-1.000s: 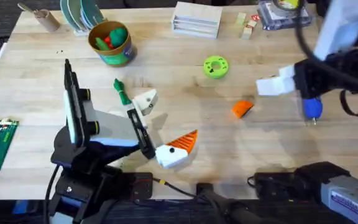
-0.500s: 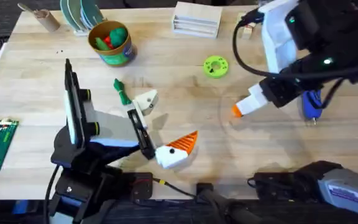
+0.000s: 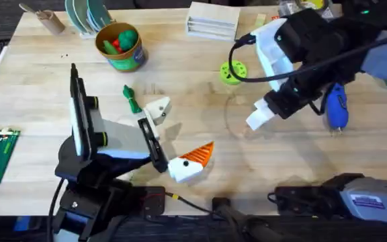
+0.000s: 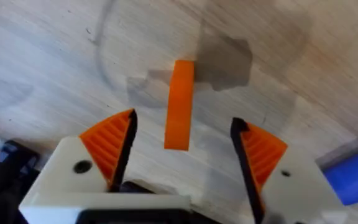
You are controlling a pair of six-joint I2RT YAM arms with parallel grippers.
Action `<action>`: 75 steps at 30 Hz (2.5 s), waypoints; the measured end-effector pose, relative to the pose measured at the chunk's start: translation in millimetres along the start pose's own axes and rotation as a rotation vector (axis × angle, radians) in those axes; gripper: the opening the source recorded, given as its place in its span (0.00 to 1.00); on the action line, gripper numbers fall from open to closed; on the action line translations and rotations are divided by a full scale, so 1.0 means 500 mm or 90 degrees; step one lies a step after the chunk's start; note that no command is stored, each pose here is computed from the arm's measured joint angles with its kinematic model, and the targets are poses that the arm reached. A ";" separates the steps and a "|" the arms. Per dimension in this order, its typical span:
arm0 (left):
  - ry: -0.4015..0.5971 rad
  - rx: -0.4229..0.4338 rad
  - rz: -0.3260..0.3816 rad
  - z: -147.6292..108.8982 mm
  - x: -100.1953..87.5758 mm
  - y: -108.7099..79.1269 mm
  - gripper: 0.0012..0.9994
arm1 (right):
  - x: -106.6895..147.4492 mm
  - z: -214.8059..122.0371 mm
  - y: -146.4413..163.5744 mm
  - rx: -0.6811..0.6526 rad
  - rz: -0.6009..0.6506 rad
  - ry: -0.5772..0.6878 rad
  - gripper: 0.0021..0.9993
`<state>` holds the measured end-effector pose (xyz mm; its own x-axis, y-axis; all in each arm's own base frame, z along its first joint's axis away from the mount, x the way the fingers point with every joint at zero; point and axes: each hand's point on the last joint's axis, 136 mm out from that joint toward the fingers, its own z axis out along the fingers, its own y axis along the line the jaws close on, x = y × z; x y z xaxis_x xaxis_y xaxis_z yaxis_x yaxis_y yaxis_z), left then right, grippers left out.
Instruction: Pick up the gripper from the table and insert it into the empty holder that is missing its gripper. Then pick up a screw, insert it into the mounting hole, and use the screwdriver to tighten it. Finally, clean up the table by picking up the vegetable and placing it into the bucket.
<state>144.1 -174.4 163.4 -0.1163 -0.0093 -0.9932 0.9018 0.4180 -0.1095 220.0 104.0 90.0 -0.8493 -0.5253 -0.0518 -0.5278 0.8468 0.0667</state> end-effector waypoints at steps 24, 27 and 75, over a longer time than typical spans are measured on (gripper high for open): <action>0.000 0.000 0.000 0.000 0.000 0.000 0.99 | -0.013 -0.021 0.001 0.004 0.004 -0.029 0.01; 0.000 0.000 0.000 0.000 0.000 0.000 0.99 | -0.036 -0.081 0.002 0.015 -0.002 -0.101 0.01; 0.000 0.000 0.000 0.000 0.000 0.000 0.99 | -0.183 -0.133 0.226 -0.732 0.132 -0.370 0.01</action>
<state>144.0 -174.4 163.3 -0.1167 -0.0092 -0.9931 0.9020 0.4176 -0.1098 237.7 242.1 168.6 -0.9401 -0.0364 -0.3389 -0.3391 0.1996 0.9193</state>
